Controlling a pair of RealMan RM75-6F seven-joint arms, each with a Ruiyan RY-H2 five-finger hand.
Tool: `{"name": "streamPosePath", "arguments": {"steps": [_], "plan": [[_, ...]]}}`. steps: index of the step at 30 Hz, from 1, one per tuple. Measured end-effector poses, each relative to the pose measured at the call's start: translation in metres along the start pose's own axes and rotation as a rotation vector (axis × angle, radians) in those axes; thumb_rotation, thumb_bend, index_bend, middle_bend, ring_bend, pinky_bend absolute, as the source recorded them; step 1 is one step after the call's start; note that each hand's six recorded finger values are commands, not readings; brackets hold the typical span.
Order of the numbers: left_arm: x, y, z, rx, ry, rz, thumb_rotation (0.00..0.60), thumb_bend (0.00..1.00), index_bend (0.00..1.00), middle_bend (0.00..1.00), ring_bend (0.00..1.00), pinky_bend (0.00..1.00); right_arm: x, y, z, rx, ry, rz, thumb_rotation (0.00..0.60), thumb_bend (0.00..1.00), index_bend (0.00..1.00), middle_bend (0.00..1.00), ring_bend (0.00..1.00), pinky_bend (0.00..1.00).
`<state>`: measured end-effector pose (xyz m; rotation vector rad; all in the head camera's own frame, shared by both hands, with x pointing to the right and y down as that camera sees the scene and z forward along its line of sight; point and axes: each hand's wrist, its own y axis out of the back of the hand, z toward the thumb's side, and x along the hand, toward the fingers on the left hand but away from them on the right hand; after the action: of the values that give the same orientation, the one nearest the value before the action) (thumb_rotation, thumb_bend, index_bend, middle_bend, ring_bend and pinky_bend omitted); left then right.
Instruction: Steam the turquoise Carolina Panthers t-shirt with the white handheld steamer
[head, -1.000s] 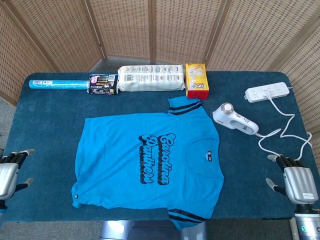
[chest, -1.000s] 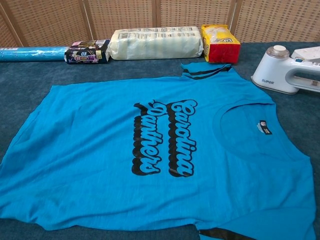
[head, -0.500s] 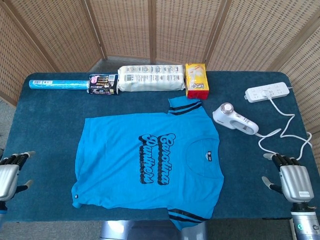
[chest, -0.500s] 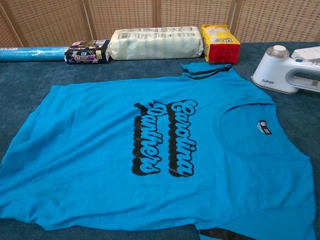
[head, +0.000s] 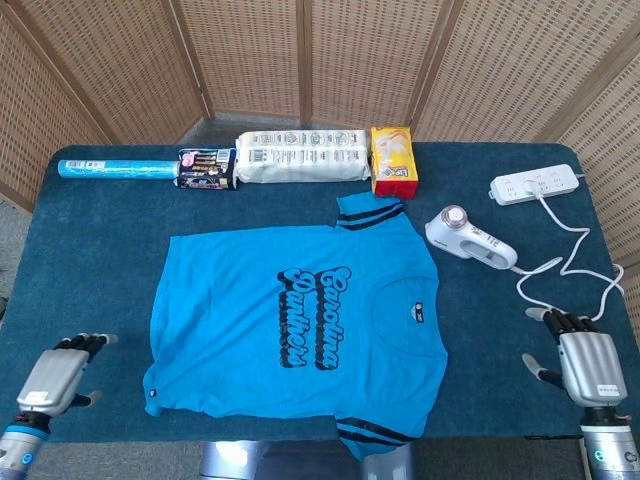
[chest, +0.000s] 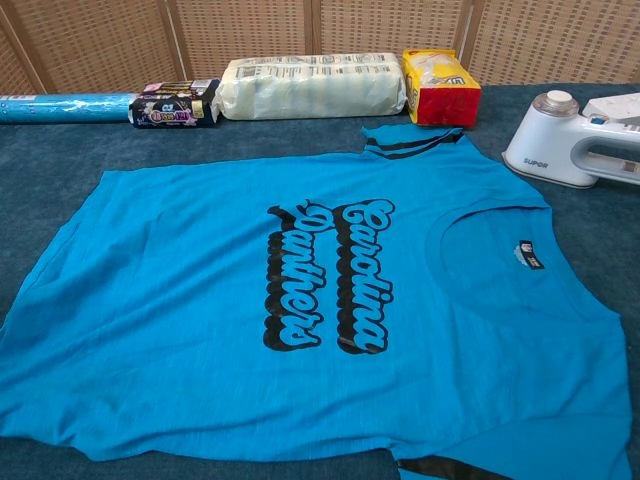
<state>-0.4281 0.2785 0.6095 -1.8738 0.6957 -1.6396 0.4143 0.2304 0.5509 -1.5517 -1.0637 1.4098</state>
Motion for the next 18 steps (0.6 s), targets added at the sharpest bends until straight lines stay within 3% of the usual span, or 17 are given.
{"name": "streamPosePath", "arguments": {"steps": [9,18], "plan": [[0.013,-0.029,0.062,0.026,-0.179,-0.061,0.600,0.12,0.22,0.29,0.24,0.29,0.004,0.000,-0.003,-0.007,0.002,0.002,0.595,0.23,0.30,0.38,0.40,0.39],[0.015,-0.036,0.079,0.085,-0.219,-0.058,0.600,0.12,0.22,0.29,0.24,0.29,0.008,0.002,-0.009,-0.015,-0.004,-0.003,0.593,0.23,0.30,0.38,0.40,0.39]]}}
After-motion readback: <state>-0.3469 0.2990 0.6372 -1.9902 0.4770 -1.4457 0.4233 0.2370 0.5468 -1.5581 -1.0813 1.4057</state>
